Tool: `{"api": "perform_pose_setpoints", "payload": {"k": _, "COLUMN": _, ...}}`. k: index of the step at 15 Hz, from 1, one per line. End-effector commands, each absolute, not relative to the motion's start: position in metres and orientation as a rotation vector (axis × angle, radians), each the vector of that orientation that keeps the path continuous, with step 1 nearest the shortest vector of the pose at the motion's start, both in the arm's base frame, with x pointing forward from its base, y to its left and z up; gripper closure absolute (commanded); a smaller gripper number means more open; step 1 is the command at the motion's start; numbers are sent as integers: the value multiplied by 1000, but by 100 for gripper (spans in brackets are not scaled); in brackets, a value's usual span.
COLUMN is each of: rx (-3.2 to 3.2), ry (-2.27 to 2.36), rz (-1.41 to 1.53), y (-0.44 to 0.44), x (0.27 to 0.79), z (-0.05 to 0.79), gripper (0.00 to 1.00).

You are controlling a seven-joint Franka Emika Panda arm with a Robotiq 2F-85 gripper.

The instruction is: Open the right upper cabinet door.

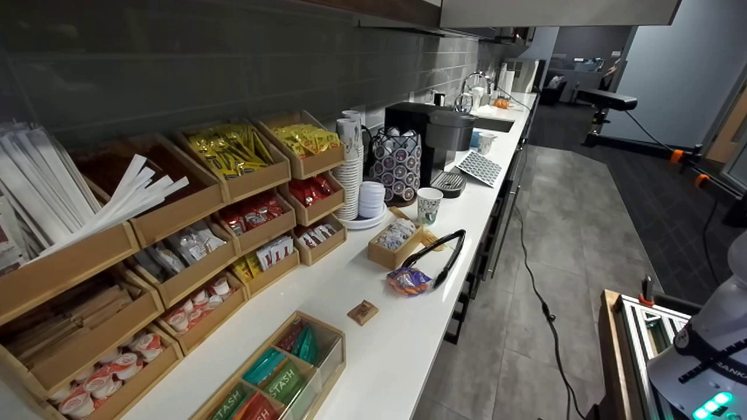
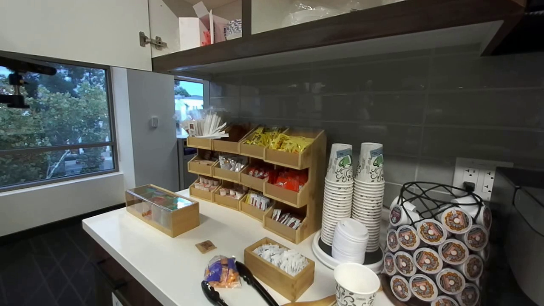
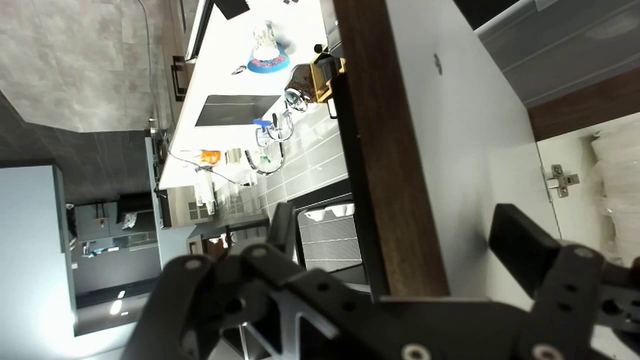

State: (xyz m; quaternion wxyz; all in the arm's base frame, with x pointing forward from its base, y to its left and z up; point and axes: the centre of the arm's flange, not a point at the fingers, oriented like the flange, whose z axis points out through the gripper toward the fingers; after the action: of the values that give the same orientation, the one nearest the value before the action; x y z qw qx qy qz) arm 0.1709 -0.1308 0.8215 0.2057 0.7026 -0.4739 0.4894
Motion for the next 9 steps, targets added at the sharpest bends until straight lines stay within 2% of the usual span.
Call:
{"api": "perform_pose_setpoints", "payload": {"k": 1, "rx": 1938, "ry": -1294, "rz": 1375, "y": -156, "x": 169, "z": 820, "gripper": 0}}
{"api": "perform_pose_setpoints", "payload": {"k": 9, "rx": 1947, "ry": -1261, "rz": 1376, "y": -203, "x": 163, "z": 823, "gripper": 0}}
